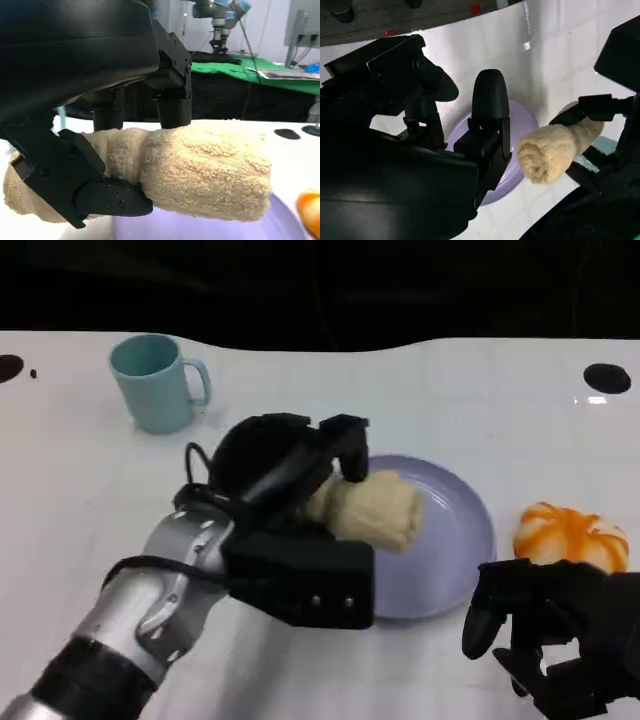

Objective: Grasp the towel on the left side of the plate with the left hand and place it into the plate.

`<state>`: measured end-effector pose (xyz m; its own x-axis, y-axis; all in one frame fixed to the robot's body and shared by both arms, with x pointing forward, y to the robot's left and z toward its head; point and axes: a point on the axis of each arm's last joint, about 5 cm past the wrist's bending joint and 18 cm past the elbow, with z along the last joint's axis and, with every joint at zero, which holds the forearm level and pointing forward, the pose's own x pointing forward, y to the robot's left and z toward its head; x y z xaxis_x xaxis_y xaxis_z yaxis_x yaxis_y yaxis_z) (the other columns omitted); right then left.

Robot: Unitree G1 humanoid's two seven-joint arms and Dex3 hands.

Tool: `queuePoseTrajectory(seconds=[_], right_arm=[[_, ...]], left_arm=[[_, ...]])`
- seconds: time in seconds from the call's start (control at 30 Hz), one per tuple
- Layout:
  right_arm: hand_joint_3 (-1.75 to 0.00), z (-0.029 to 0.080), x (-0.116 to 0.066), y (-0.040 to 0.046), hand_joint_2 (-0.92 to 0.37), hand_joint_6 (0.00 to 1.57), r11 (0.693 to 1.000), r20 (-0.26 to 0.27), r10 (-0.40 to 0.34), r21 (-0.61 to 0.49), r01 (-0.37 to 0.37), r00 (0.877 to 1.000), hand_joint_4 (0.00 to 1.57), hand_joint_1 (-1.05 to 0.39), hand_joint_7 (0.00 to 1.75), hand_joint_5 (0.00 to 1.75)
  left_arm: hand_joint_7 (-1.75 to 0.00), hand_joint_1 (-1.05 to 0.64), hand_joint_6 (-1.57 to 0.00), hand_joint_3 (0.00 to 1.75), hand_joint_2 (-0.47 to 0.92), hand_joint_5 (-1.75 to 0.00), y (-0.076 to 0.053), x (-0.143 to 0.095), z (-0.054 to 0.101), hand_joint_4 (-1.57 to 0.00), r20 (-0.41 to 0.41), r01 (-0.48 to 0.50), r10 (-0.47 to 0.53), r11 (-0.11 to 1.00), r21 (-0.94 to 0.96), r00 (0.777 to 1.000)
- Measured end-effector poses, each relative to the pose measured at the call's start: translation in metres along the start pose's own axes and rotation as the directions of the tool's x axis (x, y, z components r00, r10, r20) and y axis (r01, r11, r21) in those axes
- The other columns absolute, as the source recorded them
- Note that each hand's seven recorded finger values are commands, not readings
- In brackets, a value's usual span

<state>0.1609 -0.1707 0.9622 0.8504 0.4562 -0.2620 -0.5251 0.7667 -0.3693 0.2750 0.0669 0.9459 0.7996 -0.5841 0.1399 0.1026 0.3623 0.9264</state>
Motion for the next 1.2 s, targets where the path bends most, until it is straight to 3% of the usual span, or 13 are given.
queuePoseTrajectory(seconds=[0.1, 0.2, 0.3, 0.37, 0.43, 0.5, 0.6, 0.73, 0.77, 0.97, 1.2], right_arm=[[-1.09, 0.0, 0.0, 0.0, -0.57, 0.68, 1.0, 0.0, 0.0, 0.0, 0.0, 1.0, 0.7, 0.02, 1.43, 1.7], [-1.08, 0.0, 0.0, 0.0, -0.57, 0.68, 1.0, 0.001, 0.0, 0.0, 0.0, 1.0, 0.7, 0.02, 1.42, 1.69], [-1.08, 0.001, 0.0, 0.0001, -0.57, 0.68, 1.0, 0.003, 0.001, -0.001, -0.001, 1.0, 0.7, 0.02, 1.42, 1.69], [-1.07, 0.001, 0.0, 0.0002, -0.57, 0.68, 1.0, 0.005, 0.001, -0.002, 0.0, 1.0, 0.71, 0.02, 1.43, 1.69], [-1.07, 0.001, 0.0, 0.0002, -0.57, 0.69, 1.0, 0.005, 0.0, -0.002, 0.0, 1.0, 0.71, 0.03, 1.43, 1.69], [-1.07, 0.001, 0.0, 0.0002, -0.58, 0.69, 1.0, 0.005, 0.0, -0.003, 0.0, 1.0, 0.71, 0.03, 1.43, 1.7], [-1.07, 0.001, 0.0, 0.0002, -0.58, 0.68, 1.0, 0.005, 0.0, -0.003, 0.0, 1.0, 0.7, 0.02, 1.43, 1.7], [-1.06, 0.001, -0.001, 0.0001, -0.58, 0.68, 1.0, 0.005, 0.003, -0.003, -0.003, 1.0, 0.7, 0.02, 1.43, 1.69], [-1.06, 0.001, -0.001, 0.0001, -0.58, 0.68, 1.0, 0.005, 0.003, -0.003, -0.003, 1.0, 0.7, 0.01, 1.43, 1.7], [-1.07, 0.001, 0.0, 0.0001, -0.57, 0.68, 1.0, 0.004, 0.003, -0.004, -0.003, 1.0, 0.7, 0.01, 1.43, 1.7], [-1.06, 0.001, 0.0, 0.0003, -0.58, 0.67, 1.0, 0.006, 0.004, -0.004, -0.004, 1.0, 0.69, 0.02, 1.43, 1.71]], left_arm=[[-1.75, -0.21, -0.64, 0.93, 0.47, -1.75, -0.001, 0.007, 0.01, -0.91, 0.017, 0.014, -0.013, 1.0, -0.019, 1.0], [-1.59, -0.2, -0.7, 0.77, 0.53, -1.75, -0.005, 0.01, 0.016, -0.9, 0.014, 0.034, -0.034, 0.999, -0.033, 0.999], [-1.21, -0.21, -0.77, 0.62, 0.67, -1.75, -0.01, 0.011, 0.02, -0.81, 0.019, 0.057, -0.056, 0.998, -0.036, 0.998], [-0.78, -0.24, -0.8, 0.42, 0.79, -1.51, -0.011, 0.011, 0.02, -0.71, 0.023, 0.084, -0.083, 0.995, -0.045, 0.996], [-0.47, -0.27, -0.8, 0.22, 0.89, -1.33, -0.012, 0.011, 0.02, -0.63, 0.024, 0.109, -0.108, 0.992, -0.059, 0.994], [-0.32, -0.28, -0.78, 0.14, 0.91, -1.25, -0.011, 0.011, 0.02, -0.58, 0.022, 0.131, -0.13, 0.989, -0.068, 0.991], [-0.11, -0.36, -0.62, 0.11, 0.92, -1.08, -0.01, 0.011, 0.019, -0.44, 0.018, 0.162, -0.161, 0.985, -0.066, 0.987], [-0.01, -0.51, -0.44, 0.1, 0.92, -0.55, -0.006, 0.01, 0.021, -0.31, 0.028, 0.193, -0.192, 0.98, -0.048, 0.981], [0.0, -0.54, -0.41, 0.1, 0.92, -0.5, -0.005, 0.01, 0.021, -0.3, 0.027, 0.194, -0.193, 0.98, -0.045, 0.981], [0.0, -0.66, -0.3, 0.11, 0.92, -0.42, 0.005, 0.008, 0.023, -0.2, 0.011, 0.231, -0.231, 0.973, -0.02, 0.973], [-0.01, -0.66, -0.32, 0.14, 0.92, -0.48, 0.02, -0.004, 0.019, -0.18, 0.021, 0.237, -0.237, 0.971, -0.024, 0.971]])
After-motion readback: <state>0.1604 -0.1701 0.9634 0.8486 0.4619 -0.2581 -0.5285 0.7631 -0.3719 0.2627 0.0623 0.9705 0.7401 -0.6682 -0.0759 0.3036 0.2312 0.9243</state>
